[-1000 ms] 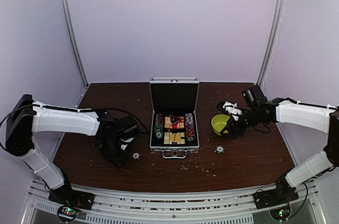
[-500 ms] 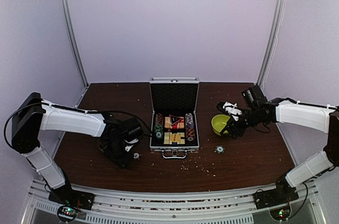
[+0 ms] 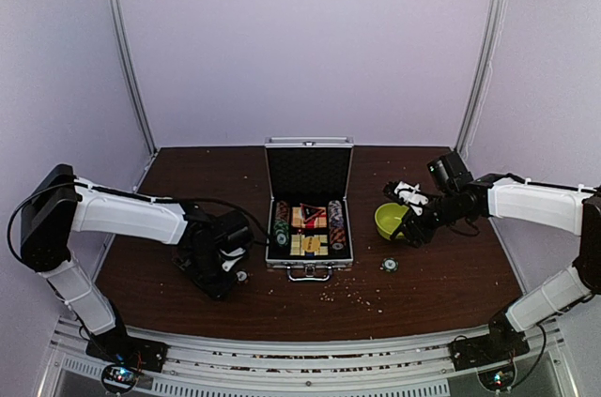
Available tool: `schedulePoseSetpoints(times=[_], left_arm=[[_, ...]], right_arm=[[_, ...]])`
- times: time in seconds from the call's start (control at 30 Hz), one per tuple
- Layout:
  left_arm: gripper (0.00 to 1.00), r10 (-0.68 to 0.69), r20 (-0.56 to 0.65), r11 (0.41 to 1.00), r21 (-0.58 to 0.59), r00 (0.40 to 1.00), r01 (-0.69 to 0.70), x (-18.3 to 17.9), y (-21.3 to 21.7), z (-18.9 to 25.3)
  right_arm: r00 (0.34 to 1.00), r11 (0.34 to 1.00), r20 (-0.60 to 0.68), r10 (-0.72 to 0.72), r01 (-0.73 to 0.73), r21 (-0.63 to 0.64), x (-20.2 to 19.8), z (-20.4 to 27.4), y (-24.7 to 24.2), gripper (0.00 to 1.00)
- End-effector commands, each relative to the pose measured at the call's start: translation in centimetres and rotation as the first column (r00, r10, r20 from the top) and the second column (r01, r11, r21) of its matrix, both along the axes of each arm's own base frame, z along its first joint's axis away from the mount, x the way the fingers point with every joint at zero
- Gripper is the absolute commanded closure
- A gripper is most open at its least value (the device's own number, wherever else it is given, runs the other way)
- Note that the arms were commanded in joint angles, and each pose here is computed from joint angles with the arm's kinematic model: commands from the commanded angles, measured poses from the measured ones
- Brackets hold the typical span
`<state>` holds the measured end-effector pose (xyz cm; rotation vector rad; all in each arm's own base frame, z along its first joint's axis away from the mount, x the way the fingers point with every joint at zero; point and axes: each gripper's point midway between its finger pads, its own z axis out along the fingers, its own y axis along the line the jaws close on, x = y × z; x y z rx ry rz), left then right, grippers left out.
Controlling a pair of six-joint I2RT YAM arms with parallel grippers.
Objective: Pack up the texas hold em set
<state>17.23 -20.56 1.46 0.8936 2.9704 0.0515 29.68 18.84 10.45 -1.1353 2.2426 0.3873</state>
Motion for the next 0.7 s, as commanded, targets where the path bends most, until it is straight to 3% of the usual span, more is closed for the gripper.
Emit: schedulePoseSetpoints(times=[0.0, 0.2, 0.37, 0.67], left_arm=[[0.80, -0.021, -0.002, 0.999, -0.029, 1.000, 0.020, 0.0, -0.8, 0.3], [0.83, -0.037, 0.011, 0.997, -0.062, 0.999, 0.038, 0.5, -2.3, 1.3], [0.83, -0.085, 0.055, 0.986, -0.137, 0.995, 0.092, 1.7, -6.1, 4.0], [0.83, -0.146, 0.267, 0.943, -0.252, 0.953, 0.215, 8.8, -15.4, 9.1]], right_arm=[[1.000, 1.000, 0.001, 0.025, -0.025, -0.001, -0.1, 0.1, 0.5, 0.31], [1.000, 1.000, 0.001, 0.026, -0.026, -0.002, -0.1, 0.1, 0.5, 0.31], [1.000, 1.000, -0.001, 0.027, -0.027, -0.001, -0.1, 0.1, 0.5, 0.31], [1.000, 1.000, 0.003, 0.026, -0.026, -0.001, -0.1, 0.2, 0.5, 0.31]])
